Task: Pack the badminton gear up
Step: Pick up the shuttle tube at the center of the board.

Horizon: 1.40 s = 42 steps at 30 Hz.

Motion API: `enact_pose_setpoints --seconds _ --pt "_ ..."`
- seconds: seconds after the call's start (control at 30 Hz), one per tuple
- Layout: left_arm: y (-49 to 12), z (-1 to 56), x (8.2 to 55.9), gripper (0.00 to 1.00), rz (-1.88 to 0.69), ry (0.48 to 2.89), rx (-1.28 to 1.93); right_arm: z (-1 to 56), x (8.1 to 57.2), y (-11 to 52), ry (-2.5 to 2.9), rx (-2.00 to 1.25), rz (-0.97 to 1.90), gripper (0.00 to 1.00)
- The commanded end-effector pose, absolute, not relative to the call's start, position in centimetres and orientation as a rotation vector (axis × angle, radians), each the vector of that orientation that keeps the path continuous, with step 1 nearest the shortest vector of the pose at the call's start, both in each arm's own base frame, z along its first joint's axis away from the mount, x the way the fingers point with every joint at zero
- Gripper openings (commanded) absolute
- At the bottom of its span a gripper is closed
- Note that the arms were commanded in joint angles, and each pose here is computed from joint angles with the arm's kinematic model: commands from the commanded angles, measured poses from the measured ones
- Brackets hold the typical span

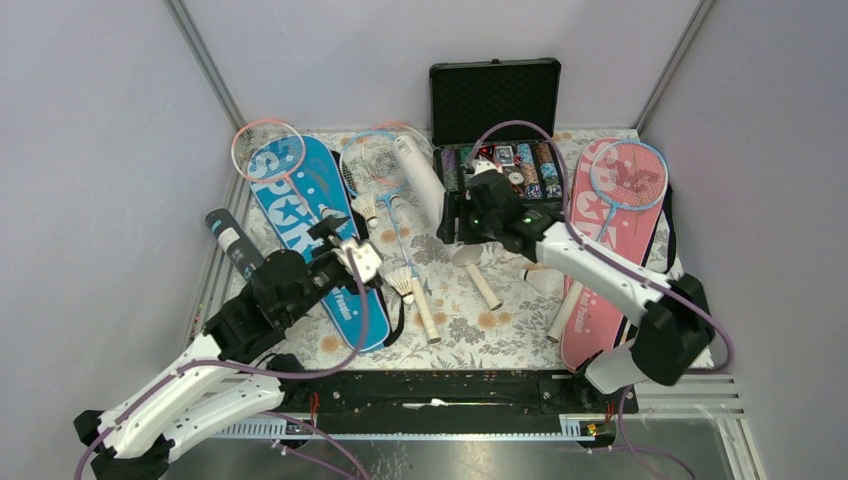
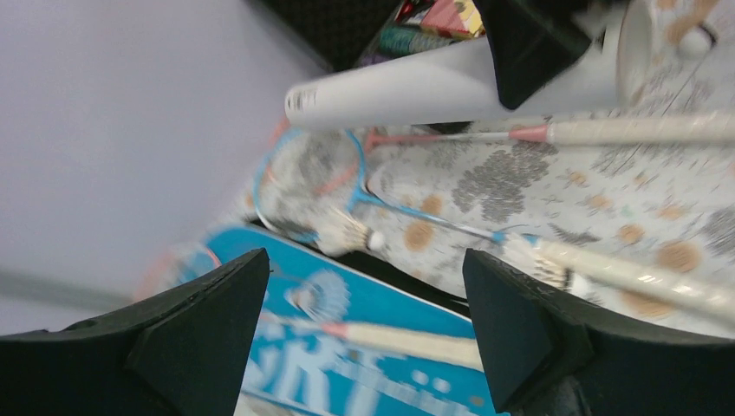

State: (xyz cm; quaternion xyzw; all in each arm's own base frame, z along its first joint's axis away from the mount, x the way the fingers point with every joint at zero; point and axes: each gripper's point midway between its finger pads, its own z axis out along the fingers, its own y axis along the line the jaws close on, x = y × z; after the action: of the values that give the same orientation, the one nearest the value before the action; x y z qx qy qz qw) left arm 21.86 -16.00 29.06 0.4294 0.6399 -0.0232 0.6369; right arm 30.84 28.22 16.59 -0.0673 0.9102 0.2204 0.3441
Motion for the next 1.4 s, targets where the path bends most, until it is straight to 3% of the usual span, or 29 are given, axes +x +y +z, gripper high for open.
enact_pose_setpoints --seconds 0.0,0.47,0.87,1.17,1.27,1.37 --pt "-20.2 32.6 22.6 0.91 0.124 0.981 1.318 20.9 26.8 26.4 2.343 -0.290 0.651 0.43" --pt "-26.6 31.9 22.4 0.97 -0.005 0.792 1.620 27.1 15.2 24.5 2.361 -0.568 1.036 0.41" --pt "-27.8 27.3 19.2 0.97 -0.265 0.857 1.857 28.4 14.2 24.1 2.355 -0.660 1.038 0.40" --pt "-28.5 26.4 19.7 0.96 -0.268 0.838 1.907 30.0 12.8 25.1 2.316 -0.730 1.174 0.39" --pt "-28.7 26.3 20.0 0.94 -0.254 0.841 1.905 30.0 12.4 25.3 2.315 -0.750 1.215 0.39" --pt "-28.7 25.8 20.2 0.85 -0.269 0.882 1.895 30.2 12.3 25.6 2.302 -0.743 1.244 0.40"
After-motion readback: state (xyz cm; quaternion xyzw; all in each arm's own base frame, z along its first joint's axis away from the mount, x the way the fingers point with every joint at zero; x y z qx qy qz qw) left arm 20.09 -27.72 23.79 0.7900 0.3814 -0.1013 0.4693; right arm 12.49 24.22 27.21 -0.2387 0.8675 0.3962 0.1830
